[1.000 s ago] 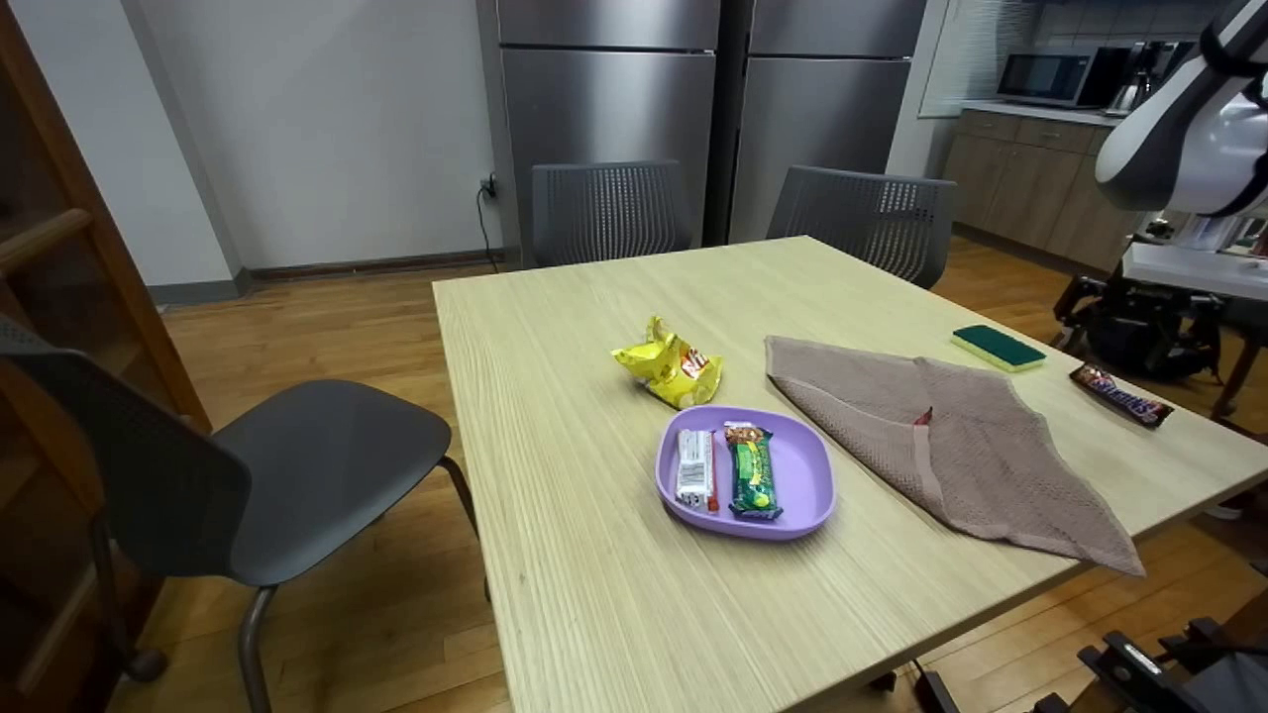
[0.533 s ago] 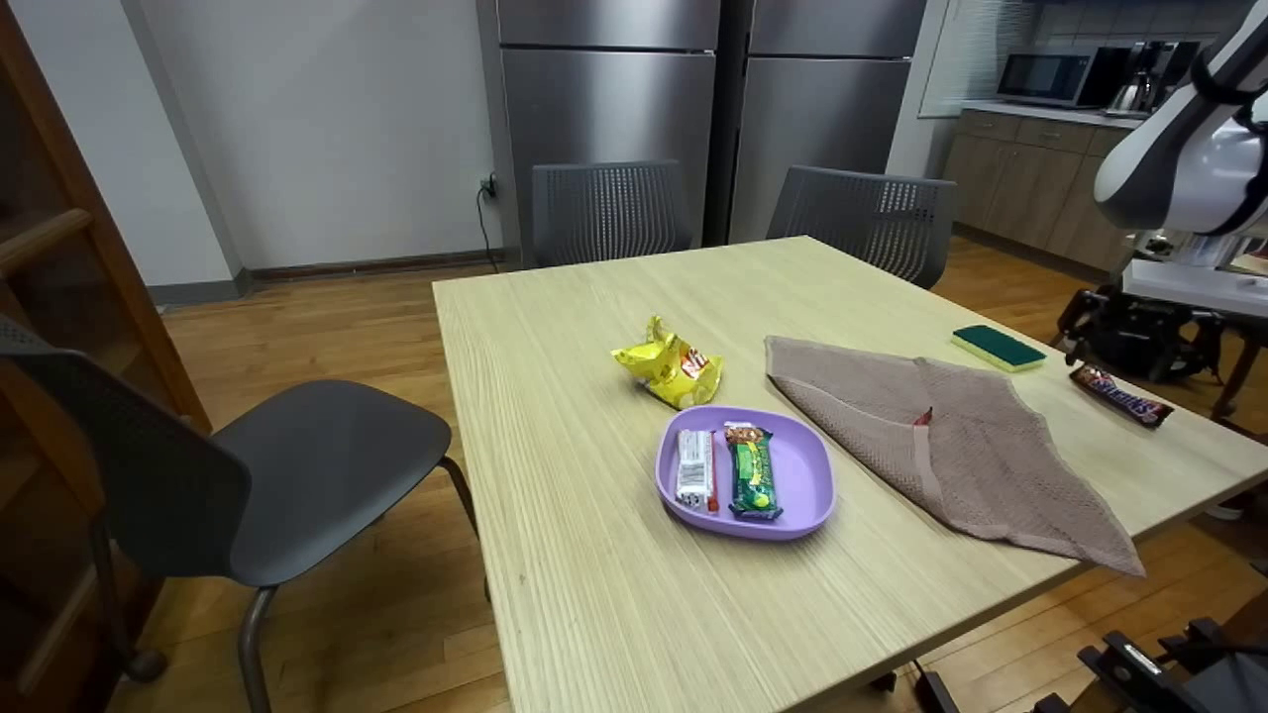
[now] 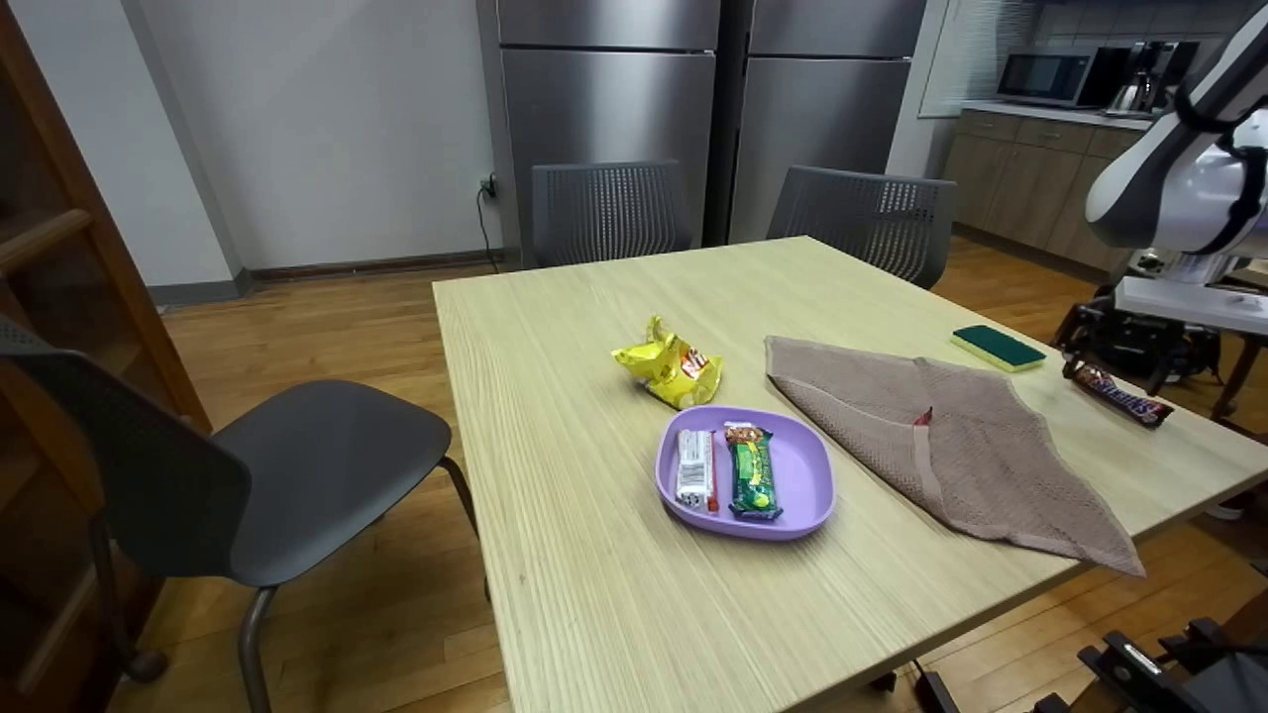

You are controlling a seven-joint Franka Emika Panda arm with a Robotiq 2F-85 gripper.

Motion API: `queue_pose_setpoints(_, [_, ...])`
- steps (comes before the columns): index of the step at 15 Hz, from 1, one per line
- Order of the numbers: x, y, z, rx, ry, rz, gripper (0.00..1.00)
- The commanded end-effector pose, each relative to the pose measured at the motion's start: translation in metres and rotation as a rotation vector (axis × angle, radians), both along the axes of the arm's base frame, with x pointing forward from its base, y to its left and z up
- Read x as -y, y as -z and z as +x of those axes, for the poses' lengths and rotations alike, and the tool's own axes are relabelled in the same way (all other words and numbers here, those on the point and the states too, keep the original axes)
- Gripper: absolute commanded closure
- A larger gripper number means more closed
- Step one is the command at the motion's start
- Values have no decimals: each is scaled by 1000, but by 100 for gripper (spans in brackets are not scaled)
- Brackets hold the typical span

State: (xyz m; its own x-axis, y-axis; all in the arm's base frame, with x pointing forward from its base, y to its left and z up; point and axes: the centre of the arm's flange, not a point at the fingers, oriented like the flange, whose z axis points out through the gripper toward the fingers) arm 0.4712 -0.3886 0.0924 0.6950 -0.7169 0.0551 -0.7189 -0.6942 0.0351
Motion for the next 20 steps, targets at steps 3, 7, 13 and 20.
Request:
queue_pose_setpoints(3, [15,6,8,-3,17,23,0])
queue_pose_setpoints(7, [17,7,9,-3,25,28,28])
queue_pose_setpoints(13, [23,1,6,7,44,29,75])
queue_pose_setpoints(20, [16,-14,6,25,36,31,97])
